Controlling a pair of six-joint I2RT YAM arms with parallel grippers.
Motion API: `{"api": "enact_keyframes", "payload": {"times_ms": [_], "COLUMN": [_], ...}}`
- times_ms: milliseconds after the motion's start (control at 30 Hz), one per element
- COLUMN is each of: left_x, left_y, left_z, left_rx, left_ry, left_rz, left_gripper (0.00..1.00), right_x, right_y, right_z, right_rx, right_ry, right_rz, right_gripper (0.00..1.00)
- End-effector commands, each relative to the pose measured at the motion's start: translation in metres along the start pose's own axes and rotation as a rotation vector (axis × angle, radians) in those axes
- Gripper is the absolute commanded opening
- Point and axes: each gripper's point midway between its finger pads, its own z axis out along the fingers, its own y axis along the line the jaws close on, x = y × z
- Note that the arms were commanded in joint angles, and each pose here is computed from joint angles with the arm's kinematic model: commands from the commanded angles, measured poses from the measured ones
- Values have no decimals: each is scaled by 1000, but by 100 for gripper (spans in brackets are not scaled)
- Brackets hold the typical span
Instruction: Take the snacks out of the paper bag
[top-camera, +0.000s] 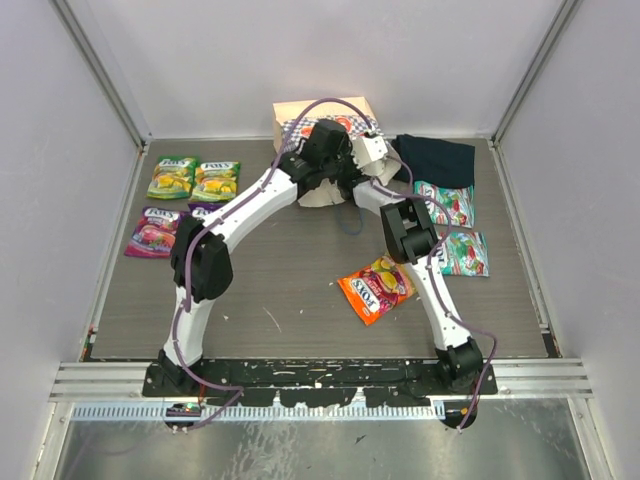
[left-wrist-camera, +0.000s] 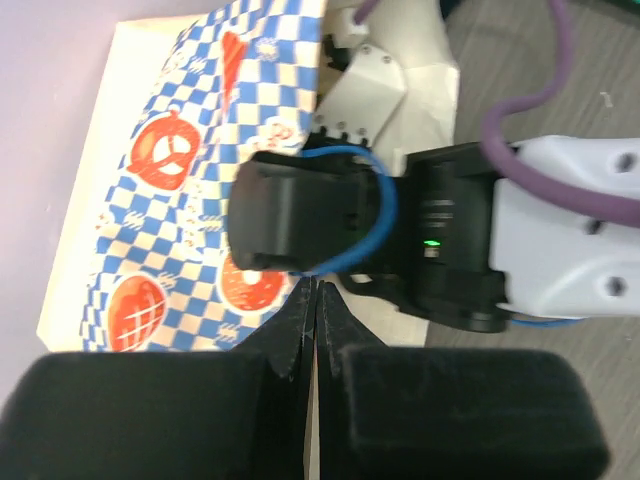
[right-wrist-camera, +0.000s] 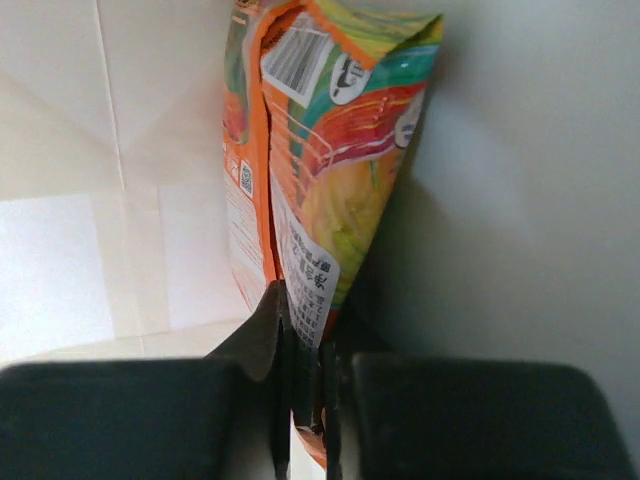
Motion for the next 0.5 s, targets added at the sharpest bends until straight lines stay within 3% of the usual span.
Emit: {"api": "enact_keyframes", "payload": {"times_ms": [0,167,333,467], "left_x": [-35,-22,-16,-17], "left_y": [43,46,45,45], "left_z": [-27,-21,-21,-25], "left_rx": [-158,-197,-218,-228], "left_ry": [-120,-80,-82,-99], "left_rz": [-20,-28,-49,-69], "left_gripper": [0,0,0,0], "right_x": [5,-12,-31,-23], "right_y": [-22,13,19,13], "right_z": [-11,-76,-137,-166], "right_rx": [10,-92,-130,-95], "right_ry": [72,97,129,236], "right_rz": [-28,-1,10,-7], "right_gripper": [1,1,1,1]}}
